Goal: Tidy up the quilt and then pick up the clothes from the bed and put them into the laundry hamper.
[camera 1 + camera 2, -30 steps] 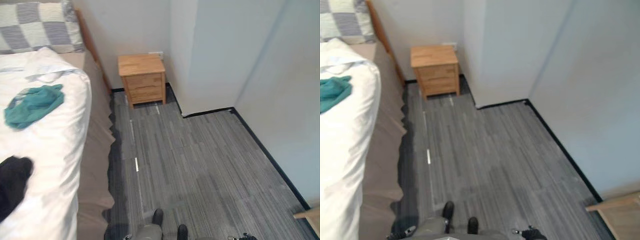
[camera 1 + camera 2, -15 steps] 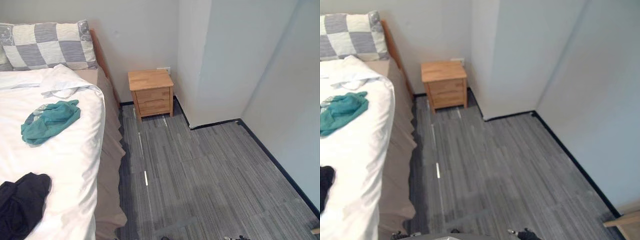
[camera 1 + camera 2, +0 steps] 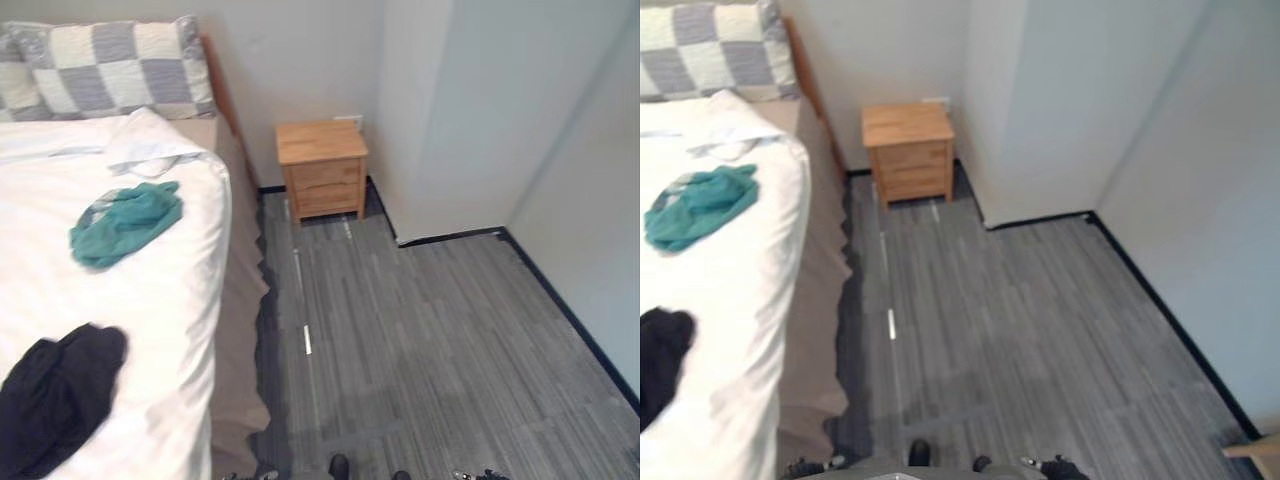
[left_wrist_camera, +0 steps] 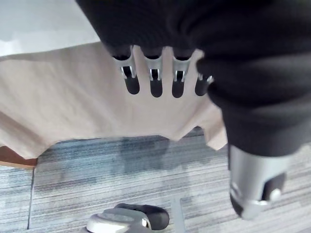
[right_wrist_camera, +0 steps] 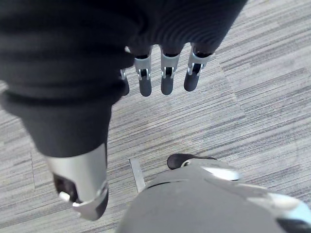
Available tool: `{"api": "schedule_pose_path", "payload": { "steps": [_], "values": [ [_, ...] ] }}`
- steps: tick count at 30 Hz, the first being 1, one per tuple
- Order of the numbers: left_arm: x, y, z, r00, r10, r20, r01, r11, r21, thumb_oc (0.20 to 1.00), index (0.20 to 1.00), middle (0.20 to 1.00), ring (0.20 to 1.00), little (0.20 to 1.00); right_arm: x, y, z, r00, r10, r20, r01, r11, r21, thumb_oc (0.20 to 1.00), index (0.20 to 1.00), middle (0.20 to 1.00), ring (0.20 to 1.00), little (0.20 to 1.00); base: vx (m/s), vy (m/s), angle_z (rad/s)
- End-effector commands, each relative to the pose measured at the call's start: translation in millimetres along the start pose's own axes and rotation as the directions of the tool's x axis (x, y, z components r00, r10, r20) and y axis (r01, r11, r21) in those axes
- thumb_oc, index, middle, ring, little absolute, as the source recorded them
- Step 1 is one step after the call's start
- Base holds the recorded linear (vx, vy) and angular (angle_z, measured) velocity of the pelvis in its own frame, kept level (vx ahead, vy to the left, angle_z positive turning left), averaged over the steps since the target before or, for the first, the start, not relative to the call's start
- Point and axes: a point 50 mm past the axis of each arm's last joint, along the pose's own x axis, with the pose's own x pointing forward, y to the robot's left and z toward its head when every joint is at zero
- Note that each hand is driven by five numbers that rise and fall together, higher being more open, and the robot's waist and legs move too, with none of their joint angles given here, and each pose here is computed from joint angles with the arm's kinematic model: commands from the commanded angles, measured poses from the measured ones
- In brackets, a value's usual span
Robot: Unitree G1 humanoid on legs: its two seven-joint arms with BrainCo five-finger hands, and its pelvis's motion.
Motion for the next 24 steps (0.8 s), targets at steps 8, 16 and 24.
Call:
{"api": "schedule_pose_path", "payload": {
  "steps": [8, 16, 24],
  "values": [
    [0, 4, -3, 0.999, 0.026, -0.022, -0.026, 1.000, -0.007, 1.000, 1.000, 1.000, 1.000, 1.000, -1, 7, 11, 0.998, 0.030, 0.049, -0.031, 0.999, 0.027, 1.000, 1.000, 1.000, 1.000, 1.000, 0.28, 0.019, 0.36],
    [-3, -6, -19, 0.997, 0.023, -0.078, -0.021, 0.999, 0.028, 1.000, 1.000, 1.000, 1.000, 1.000, 0, -6, -8, 0.999, 0.007, -0.043, -0.006, 1.000, 0.017, 1.000, 1.000, 1.000, 1.000, 1.000, 0.69, -0.035, 0.49],
    [-3, -6, -12, 0.999, 0.011, -0.046, -0.011, 1.000, 0.000, 1.000, 1.000, 1.000, 1.000, 1.000, 1, -12, 28, 0.994, -0.006, 0.113, 0.010, 0.999, -0.037, 1.000, 1.000, 1.000, 1.000, 1.000, 0.57, -0.127, 0.39]
  ]
}}
